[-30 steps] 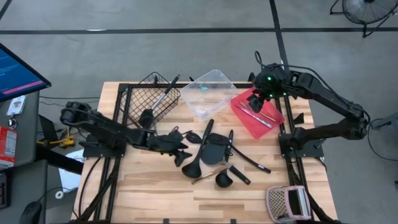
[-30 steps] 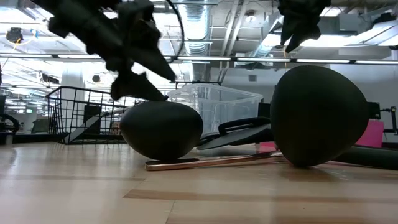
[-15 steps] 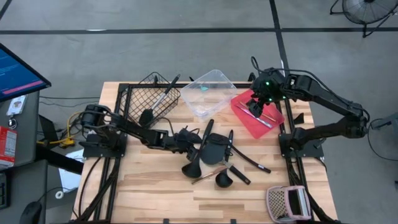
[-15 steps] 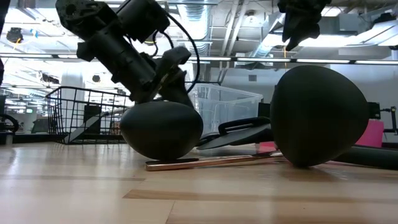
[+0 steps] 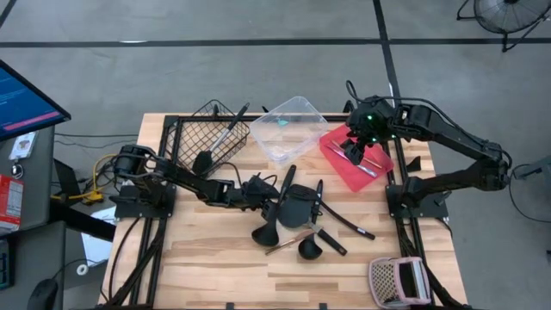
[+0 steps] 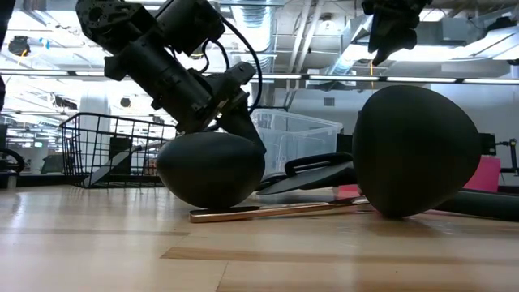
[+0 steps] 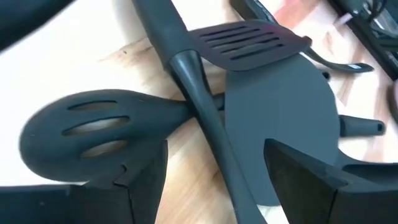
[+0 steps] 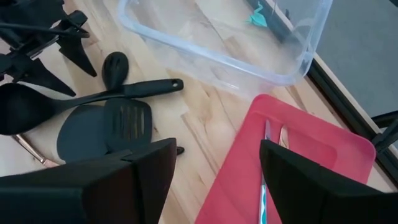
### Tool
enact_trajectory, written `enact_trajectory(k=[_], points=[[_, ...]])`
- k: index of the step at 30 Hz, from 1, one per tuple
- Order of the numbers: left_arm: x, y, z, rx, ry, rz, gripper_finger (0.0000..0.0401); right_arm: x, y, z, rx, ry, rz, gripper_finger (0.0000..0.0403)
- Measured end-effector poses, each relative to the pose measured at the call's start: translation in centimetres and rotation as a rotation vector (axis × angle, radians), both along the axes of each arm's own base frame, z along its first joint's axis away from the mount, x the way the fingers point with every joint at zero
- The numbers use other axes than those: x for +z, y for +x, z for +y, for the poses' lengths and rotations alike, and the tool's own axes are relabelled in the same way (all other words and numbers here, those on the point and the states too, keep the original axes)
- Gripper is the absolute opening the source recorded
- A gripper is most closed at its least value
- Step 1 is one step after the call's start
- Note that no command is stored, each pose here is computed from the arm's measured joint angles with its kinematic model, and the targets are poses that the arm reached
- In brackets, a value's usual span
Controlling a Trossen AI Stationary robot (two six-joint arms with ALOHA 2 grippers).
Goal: Pick & Place Kitchen Items
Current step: Put the left ladle into the transparent bin
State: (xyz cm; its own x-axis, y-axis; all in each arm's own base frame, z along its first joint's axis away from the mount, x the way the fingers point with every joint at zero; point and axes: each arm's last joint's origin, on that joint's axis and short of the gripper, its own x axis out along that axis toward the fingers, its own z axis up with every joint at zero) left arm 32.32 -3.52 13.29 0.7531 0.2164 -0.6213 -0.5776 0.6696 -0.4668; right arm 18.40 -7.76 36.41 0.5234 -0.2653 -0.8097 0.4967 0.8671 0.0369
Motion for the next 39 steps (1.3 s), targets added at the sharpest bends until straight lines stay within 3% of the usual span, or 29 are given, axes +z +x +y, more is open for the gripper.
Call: enact_trajectory(k=[39], points=[[-1.5, 0.7, -0.2, 0.030, 0.016, -0.033, 0.0243, 0.0, 0.0, 0.0, 0.003, -0.002, 0.001, 0.0227]])
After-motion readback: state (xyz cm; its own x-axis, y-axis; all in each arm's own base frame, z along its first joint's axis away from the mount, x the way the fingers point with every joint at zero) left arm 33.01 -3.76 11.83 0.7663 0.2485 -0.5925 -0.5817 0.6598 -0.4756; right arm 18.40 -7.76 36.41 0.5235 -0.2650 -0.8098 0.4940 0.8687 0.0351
